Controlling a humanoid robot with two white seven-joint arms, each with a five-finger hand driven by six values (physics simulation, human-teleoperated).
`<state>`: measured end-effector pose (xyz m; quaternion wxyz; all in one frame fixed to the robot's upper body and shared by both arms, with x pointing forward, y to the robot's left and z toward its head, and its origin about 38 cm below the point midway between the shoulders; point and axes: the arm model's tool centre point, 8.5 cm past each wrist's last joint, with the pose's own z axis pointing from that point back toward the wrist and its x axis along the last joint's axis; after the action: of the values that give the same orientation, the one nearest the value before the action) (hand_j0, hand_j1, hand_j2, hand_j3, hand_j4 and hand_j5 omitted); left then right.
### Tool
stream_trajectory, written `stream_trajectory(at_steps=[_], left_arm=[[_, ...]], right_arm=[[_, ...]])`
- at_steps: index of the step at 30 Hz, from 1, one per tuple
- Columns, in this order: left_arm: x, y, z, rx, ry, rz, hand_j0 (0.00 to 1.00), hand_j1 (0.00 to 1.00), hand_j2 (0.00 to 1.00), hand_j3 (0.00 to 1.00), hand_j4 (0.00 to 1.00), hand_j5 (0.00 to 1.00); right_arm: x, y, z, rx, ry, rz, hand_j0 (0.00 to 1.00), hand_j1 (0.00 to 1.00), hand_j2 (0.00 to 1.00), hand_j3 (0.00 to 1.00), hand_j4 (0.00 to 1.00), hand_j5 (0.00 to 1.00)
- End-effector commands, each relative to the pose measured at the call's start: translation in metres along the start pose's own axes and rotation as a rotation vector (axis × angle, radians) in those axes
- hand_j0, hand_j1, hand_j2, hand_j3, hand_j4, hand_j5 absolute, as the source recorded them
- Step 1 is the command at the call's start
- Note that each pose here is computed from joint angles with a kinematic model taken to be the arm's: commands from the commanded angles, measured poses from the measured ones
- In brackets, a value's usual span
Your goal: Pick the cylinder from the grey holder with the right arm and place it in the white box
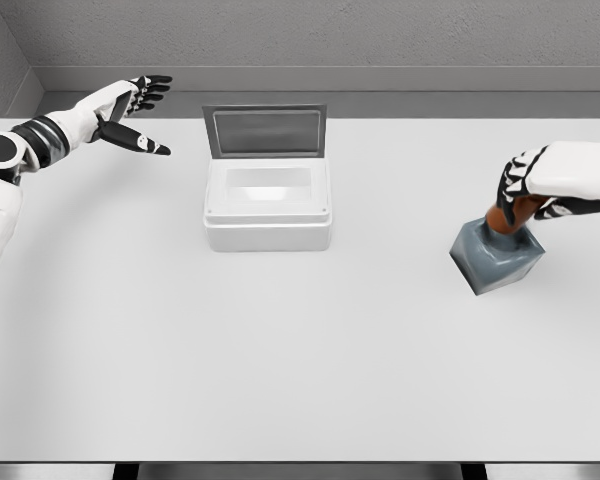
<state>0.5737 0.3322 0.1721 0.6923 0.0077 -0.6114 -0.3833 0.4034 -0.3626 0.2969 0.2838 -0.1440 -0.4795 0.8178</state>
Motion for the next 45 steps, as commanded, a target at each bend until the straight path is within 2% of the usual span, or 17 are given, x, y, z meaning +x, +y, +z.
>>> stream_trajectory(at_steps=[1,4,7,11,19,21,24,26,33,45], left_arm=[[0.001,0.001,0.0,0.005,-0.005,0.007,1.0,1.0,1.0,1.0,1.0,1.0],[0.001,0.001,0.0,0.005,-0.005,0.007,1.0,1.0,1.0,1.0,1.0,1.0],[0.001,0.002,0.001,0.007,-0.005,0.006,1.0,1.0,1.0,1.0,1.0,1.0],[0.0,0.002,0.001,0.007,-0.002,0.009,1.0,1.0,1.0,1.0,1.0,1.0],[0.0,0.003,0.001,0.008,0.001,0.011,1.0,1.0,1.0,1.0,1.0,1.0],[0.001,0.003,0.001,0.008,-0.001,0.011,1.0,1.0,1.0,1.0,1.0,1.0],[0.0,0.003,0.001,0.008,0.0,0.011,1.0,1.0,1.0,1.0,1.0,1.0],[0.001,0.003,0.001,0.008,-0.001,0.011,1.0,1.0,1.0,1.0,1.0,1.0],[0.002,0.002,-0.001,-0.002,0.007,-0.001,1.0,1.0,1.0,1.0,1.0,1.0],[-0.002,0.002,0.002,0.0,0.008,-0.001,1.0,1.0,1.0,1.0,1.0,1.0]], right_arm=[[0.006,-0.012,0.002,-0.033,-0.012,0.017,0.4,0.4,0.4,0.4,0.4,0.4],[0.007,-0.028,0.002,-0.057,-0.016,0.048,0.39,0.39,0.39,0.39,0.39,0.39],[0.012,-0.036,-0.007,-0.061,-0.042,0.066,0.39,0.39,0.39,0.39,0.39,0.39],[0.019,-0.043,-0.022,-0.051,-0.078,0.085,0.39,0.39,0.39,0.39,0.39,0.39],[0.022,-0.047,-0.024,-0.04,-0.088,0.101,0.37,0.37,0.37,0.37,0.37,0.37],[0.032,-0.057,-0.043,-0.031,-0.136,0.128,0.37,0.37,0.37,0.37,0.37,0.37],[0.032,-0.062,-0.043,-0.034,-0.135,0.137,0.37,0.37,0.37,0.37,0.37,0.37],[0.039,-0.068,-0.054,-0.028,-0.166,0.156,0.37,0.37,0.37,0.37,0.37,0.37],[0.047,-0.079,-0.07,-0.028,-0.201,0.181,0.37,0.37,0.37,0.37,0.37,0.37],[0.049,-0.092,-0.084,-0.037,-0.215,0.2,0.36,0.36,0.36,0.36,0.36,0.36]])
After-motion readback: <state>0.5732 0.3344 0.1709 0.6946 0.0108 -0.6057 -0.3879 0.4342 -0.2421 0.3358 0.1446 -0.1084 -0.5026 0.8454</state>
